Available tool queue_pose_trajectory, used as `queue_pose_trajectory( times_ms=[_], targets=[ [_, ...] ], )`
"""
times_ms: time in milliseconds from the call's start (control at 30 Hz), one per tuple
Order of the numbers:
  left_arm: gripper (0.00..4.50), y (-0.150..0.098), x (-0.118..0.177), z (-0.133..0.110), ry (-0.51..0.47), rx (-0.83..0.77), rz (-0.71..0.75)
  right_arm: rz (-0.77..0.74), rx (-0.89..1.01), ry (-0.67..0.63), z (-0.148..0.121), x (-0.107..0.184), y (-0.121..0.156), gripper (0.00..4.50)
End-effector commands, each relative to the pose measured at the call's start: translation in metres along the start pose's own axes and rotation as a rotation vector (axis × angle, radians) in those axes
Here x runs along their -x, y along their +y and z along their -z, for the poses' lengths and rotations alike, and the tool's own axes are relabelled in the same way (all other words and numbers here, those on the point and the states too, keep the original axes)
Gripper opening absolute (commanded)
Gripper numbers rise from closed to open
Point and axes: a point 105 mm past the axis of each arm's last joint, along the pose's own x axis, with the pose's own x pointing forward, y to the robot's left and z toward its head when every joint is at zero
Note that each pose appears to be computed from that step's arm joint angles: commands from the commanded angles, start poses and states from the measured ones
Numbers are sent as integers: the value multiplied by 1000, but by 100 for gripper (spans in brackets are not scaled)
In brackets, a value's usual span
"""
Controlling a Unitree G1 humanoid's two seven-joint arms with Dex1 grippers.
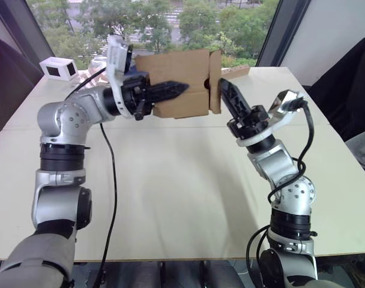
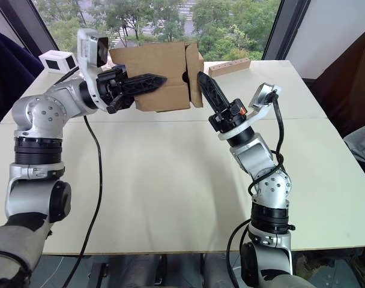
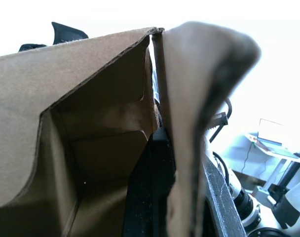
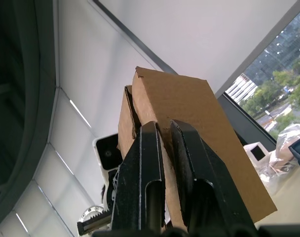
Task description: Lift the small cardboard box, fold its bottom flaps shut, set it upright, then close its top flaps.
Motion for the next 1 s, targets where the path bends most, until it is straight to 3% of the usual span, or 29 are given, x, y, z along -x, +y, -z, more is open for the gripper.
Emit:
queue_pose_trajectory(
  times_ms=[33, 700, 1000],
  targets=[
    [0, -11, -2, -13, -41, -49, 41, -54, 20, -2, 0, -8, 15, 38],
    [0, -13, -9, -15, -68, -31, 75, -160, -103, 81, 39, -18, 44, 38],
    [0, -10, -3, -21, -83, -42, 59, -168, -161, -23, 16, -13, 44, 38]
  ],
)
